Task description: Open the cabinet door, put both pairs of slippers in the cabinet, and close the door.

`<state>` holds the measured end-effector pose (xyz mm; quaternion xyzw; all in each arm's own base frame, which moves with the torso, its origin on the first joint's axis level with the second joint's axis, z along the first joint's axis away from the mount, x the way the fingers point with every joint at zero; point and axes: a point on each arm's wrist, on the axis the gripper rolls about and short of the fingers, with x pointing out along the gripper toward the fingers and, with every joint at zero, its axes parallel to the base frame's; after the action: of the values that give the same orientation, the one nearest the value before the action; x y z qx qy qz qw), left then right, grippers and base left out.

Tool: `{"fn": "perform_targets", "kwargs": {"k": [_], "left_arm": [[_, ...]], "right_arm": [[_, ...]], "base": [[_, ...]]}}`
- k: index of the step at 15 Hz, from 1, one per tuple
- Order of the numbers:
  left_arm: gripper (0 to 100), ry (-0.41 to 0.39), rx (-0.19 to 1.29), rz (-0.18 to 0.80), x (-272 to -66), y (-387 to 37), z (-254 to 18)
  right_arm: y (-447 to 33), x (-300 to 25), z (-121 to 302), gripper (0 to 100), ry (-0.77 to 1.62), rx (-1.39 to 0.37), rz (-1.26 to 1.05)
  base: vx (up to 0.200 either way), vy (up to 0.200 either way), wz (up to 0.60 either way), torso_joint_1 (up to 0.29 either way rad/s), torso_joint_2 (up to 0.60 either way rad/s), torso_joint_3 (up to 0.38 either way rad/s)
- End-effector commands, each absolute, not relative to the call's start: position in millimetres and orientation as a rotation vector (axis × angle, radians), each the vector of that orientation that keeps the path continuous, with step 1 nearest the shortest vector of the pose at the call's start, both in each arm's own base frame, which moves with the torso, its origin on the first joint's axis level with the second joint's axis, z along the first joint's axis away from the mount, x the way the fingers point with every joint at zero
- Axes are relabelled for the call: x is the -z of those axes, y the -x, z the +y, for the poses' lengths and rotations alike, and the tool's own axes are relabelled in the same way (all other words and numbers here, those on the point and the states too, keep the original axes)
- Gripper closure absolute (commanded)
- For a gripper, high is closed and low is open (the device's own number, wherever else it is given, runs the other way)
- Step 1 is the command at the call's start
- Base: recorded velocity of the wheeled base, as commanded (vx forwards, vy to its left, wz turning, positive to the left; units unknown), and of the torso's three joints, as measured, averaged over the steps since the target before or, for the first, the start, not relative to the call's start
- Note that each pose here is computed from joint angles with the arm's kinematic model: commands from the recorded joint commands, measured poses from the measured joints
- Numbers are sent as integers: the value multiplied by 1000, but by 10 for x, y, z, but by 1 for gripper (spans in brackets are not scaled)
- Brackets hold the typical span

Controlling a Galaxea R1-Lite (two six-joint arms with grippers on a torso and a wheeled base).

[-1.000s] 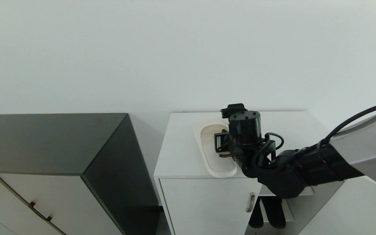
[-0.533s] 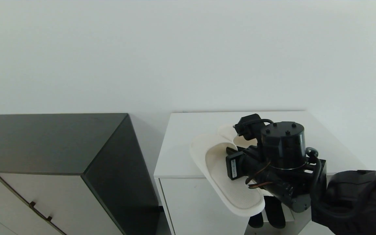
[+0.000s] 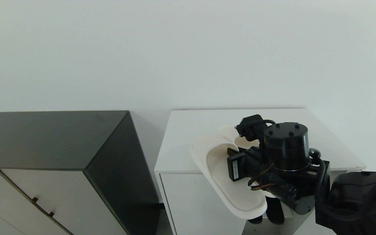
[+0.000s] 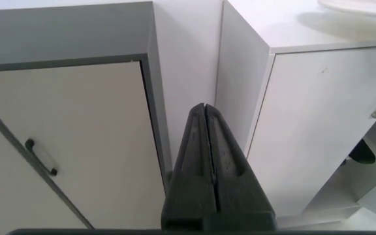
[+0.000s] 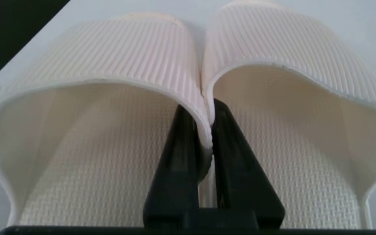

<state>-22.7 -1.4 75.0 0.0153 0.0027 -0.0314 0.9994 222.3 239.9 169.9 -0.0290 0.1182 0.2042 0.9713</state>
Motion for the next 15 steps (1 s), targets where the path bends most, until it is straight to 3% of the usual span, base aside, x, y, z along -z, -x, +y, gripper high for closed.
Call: {"fn": "perform_targets", "kwargs": {"k": [1,9,15], "left_arm": [[100,-30,63,5,-750,227,-13],[100,-32,63,5,-750,227,-13],[100,-32,63,5,-750,227,-13]], "right_arm": [[-2219,-1697,2400,100,59,-413,239],[-2216,-1676,2396,100,64,-411,245],[-2219,-1647,2400,100,65,-412,252]], "base": [[-200,0,0,-7,2,7],[-200,0,0,1,4,4],[0,0,0,0,0,0]]}}
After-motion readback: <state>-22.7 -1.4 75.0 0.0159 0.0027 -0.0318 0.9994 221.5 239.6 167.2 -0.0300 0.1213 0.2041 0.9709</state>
